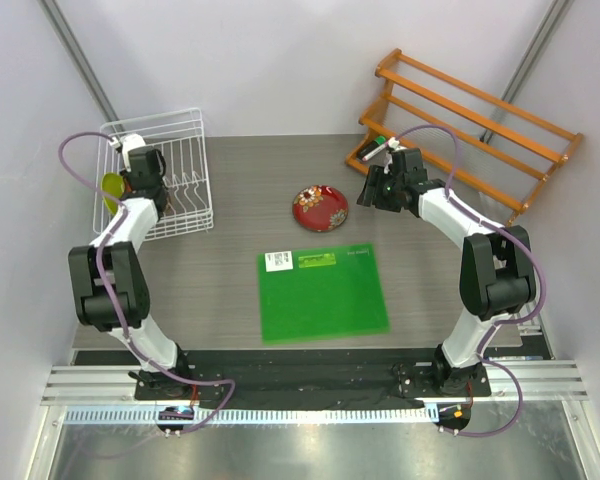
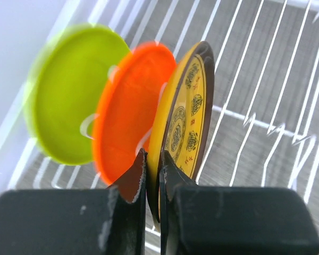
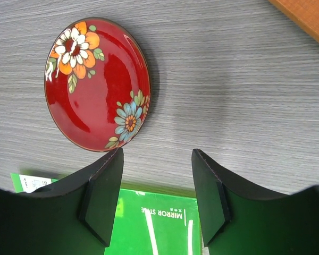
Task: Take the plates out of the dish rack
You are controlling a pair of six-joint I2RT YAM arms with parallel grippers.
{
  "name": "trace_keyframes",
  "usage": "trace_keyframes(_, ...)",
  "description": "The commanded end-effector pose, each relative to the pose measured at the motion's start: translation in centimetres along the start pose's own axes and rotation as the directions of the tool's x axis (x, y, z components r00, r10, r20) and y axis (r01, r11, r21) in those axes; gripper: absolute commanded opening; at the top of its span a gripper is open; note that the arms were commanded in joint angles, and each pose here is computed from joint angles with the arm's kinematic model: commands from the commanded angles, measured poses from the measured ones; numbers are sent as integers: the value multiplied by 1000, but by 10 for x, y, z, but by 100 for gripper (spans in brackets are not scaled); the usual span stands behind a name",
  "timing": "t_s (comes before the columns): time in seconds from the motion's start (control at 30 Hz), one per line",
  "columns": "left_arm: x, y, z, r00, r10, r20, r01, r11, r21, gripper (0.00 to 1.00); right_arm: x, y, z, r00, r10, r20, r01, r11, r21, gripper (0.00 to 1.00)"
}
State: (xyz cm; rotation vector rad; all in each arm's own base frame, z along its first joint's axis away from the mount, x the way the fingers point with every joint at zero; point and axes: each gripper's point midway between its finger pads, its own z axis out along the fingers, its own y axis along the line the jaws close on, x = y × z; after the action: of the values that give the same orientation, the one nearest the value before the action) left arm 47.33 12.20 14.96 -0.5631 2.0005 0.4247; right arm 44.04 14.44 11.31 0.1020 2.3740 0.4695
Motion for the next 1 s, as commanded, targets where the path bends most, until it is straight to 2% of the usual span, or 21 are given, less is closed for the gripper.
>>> trace_keyframes(0.0,-74,13,-46,981,-63,184,65,998,-2,0,-9,13,-16,999,-18,34,19,999,-43,60)
trace_keyframes(0.17,-86,17,-79,980,-35,195,34,999,11,0,-12,17,-25,999,-17,52,20,998,-53,60)
trace_keyframes(0.27,-96,7,-103,975,-95,203,72,990,118,0,-17,24,-32,997,-24,67,29,996,-81,61)
trace_keyframes(0.3,-97,-5,-113,971,-154,183,118,974,196,0,-19,27,-35,997,-25,72,31,995,-93,61)
trace_keyframes(0.37,-98,-21,-132,969,-193,152,138,939,315,0,-24,38,-43,996,-34,86,46,990,-135,62)
trace_keyframes(0.4,-88,-41,-142,968,-238,84,182,887,424,0,-24,45,-46,995,-42,88,55,987,-154,62)
trace_keyframes(0.5,-80,-68,-164,952,-307,-14,260,780,570,0,-28,68,-58,993,-57,107,83,964,-254,64)
trace_keyframes(0.53,-69,-84,-173,939,-332,-87,309,706,637,0,-24,78,-61,994,-59,95,85,951,-299,65)
trace_keyframes(0.6,-61,-103,-185,933,-332,-136,327,632,703,0,-24,96,-66,994,-45,102,81,920,-383,65)
trace_keyframes(0.63,-50,-114,-192,923,-332,-197,364,578,730,0,-19,108,-70,995,-42,88,77,899,-432,65)
trace_keyframes(0.7,-41,-131,-197,916,-317,-246,384,520,763,0,-21,122,-73,995,-10,99,58,867,-494,66)
trace_keyframes(0.73,-34,-146,-210,915,-292,-278,390,464,795,0,-18,130,-75,995,-8,96,57,851,-522,66)
trace_keyframes(0.87,-12,-179,-233,898,-254,-359,432,349,832,0,-21,161,-84,994,23,109,53,763,-645,68)
trace_keyframes(0.97,-1,-199,-244,897,-223,-383,437,304,846,0,-15,170,-80,996,50,76,16,729,-685,70)
